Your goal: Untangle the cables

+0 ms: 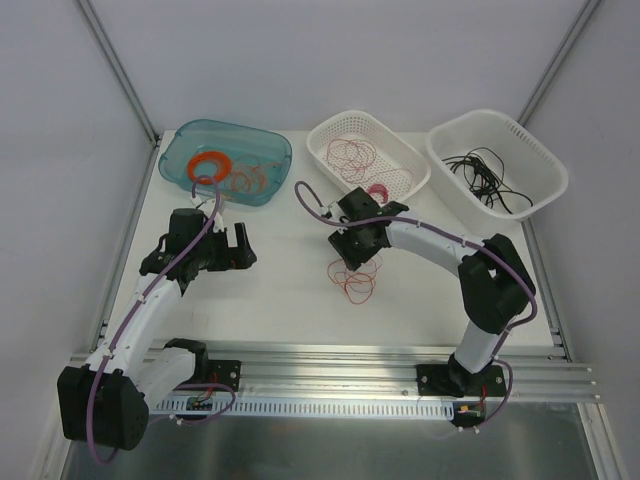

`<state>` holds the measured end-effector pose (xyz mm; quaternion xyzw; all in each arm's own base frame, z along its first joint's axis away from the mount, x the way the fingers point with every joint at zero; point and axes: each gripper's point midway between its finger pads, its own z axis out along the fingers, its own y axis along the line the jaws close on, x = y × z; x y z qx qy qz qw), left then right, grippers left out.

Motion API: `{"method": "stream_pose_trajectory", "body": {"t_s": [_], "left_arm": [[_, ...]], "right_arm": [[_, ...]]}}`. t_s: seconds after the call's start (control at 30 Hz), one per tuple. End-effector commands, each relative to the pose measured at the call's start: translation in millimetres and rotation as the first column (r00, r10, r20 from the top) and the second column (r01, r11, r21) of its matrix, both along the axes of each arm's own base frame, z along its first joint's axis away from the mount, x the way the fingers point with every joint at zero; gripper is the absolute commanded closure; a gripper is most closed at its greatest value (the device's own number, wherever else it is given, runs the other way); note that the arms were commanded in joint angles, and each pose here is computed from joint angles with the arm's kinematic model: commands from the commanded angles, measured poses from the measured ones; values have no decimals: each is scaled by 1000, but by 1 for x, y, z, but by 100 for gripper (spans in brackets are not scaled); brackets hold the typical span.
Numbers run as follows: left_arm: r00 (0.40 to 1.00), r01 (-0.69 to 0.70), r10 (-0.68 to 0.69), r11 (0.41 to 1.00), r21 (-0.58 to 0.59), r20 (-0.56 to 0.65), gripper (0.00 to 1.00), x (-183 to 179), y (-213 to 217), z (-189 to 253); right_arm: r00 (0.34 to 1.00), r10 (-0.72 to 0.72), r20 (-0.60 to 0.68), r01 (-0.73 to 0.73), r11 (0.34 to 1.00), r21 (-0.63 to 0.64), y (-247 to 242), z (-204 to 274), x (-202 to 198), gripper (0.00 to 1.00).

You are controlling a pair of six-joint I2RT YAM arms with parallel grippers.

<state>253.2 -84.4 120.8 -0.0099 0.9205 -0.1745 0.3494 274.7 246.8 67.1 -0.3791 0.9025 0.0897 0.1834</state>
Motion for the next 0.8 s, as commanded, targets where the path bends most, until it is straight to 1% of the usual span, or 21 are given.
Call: {"method": "stream_pose_trajectory", "body": {"t_s": [0.0,0.07,0.1,0.17,0.2,0.23,0.27,0.3,0.33,0.37,0.47,0.5,0.53,0.6,0.63,0.7,0.77], "left_arm": [[999,11,-11,1000,-9,47,1,6,-1,12],[999,13,-13,1000,-11,50,1,7,-2,13],[999,14,-14,1000,-12,48,1,7,-2,13],[999,13,-13,1000,-11,49,1,7,-2,12],[999,13,-13,1000,-11,50,1,7,-2,13],[999,12,-12,1000,-12,50,1,7,-2,13],[999,15,-14,1000,-12,51,1,7,-2,14],[999,16,-15,1000,-11,50,1,7,-2,13],[999,13,-13,1000,-11,50,1,7,-2,13],[999,16,-15,1000,-11,50,1,7,-2,13],[999,16,-15,1000,-11,50,1,7,-2,13],[999,16,-15,1000,-11,47,1,7,-2,13],[999,16,-15,1000,-11,47,1,7,-2,13],[999,16,-15,1000,-12,44,1,7,-2,12],[999,15,-14,1000,-13,43,1,7,-3,12],[999,15,-14,1000,-14,45,1,8,-3,13],[999,16,-15,1000,-12,45,1,8,-3,13]], "right_arm": [[993,-8,115,9,1000,-12,7,13,27,53],[991,-12,133,16,1000,-27,7,11,32,58],[991,-9,135,13,999,-30,8,10,31,63],[989,-10,144,16,999,-45,8,9,33,66],[989,-4,148,12,999,-50,8,9,33,73],[989,-5,150,14,998,-54,7,9,33,77],[988,-2,155,10,998,-55,8,12,32,85],[987,2,161,6,999,-51,8,16,31,91],[987,9,163,-2,999,-44,10,20,29,96],[985,21,172,-15,999,-33,14,26,26,99],[974,39,223,-46,999,26,24,62,19,99],[951,33,308,-64,994,93,32,111,16,99],[950,30,312,-61,994,90,31,112,16,99],[937,39,347,-87,989,122,36,138,9,99],[916,23,401,-98,981,168,39,170,10,99],[897,20,442,-123,971,205,42,199,4,99],[865,-2,502,-151,953,264,45,242,0,99]]}}
